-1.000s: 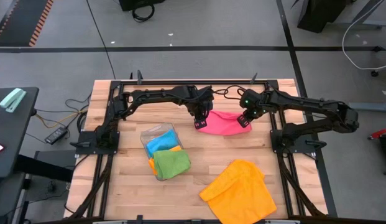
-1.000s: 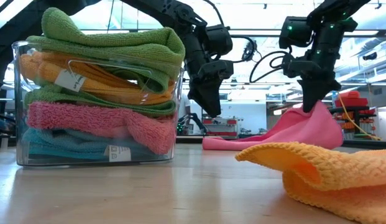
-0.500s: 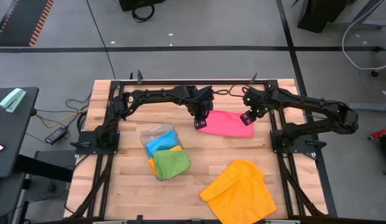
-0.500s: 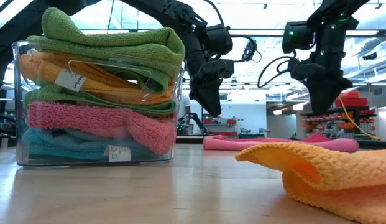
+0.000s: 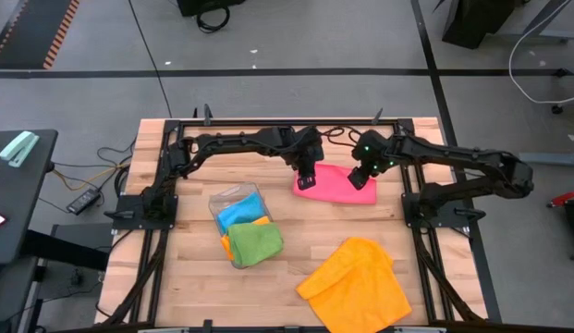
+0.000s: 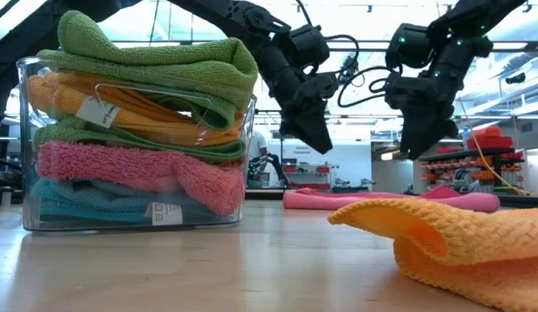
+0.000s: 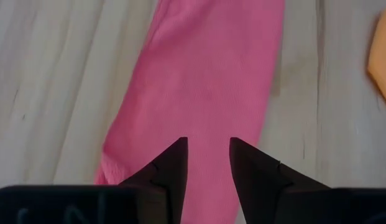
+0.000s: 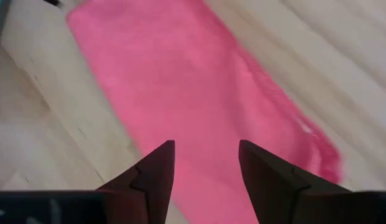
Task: Fold microfiber towels
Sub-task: Fold the pink towel
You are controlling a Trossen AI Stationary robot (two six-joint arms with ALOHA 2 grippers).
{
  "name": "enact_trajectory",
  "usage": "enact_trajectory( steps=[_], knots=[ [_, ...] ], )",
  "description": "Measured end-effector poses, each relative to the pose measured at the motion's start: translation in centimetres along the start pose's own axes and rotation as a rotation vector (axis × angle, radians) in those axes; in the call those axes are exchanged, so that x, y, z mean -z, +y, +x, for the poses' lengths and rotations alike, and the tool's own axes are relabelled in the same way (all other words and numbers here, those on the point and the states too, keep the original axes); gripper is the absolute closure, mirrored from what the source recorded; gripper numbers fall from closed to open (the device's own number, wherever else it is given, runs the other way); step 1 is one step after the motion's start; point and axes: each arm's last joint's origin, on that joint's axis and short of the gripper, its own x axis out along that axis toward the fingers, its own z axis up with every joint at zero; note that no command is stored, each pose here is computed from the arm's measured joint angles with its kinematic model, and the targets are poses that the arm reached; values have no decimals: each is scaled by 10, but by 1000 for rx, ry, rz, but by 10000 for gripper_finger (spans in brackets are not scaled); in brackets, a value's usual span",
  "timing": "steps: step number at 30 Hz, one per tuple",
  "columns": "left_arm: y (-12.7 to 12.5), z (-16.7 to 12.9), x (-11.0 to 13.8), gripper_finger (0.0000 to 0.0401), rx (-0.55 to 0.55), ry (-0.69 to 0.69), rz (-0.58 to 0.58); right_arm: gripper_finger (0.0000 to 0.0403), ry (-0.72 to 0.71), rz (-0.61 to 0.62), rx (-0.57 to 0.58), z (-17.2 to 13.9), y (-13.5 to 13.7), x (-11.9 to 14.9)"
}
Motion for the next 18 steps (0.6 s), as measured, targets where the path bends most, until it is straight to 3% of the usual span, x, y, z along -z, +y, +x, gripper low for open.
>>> enact_trajectory(
  steps=[8, 15, 18],
  knots=[
    [-17, 27, 14, 266, 27, 109, 42, 219, 35, -62, -43, 14, 16, 19],
    [-44, 25, 32, 231, 102, 285, 478, 219, 34, -109, -36, 15, 27, 26],
    [-46, 32, 37, 199, 78, 290, 492, 219, 33, -80, -31, 15, 27, 26]
  ],
)
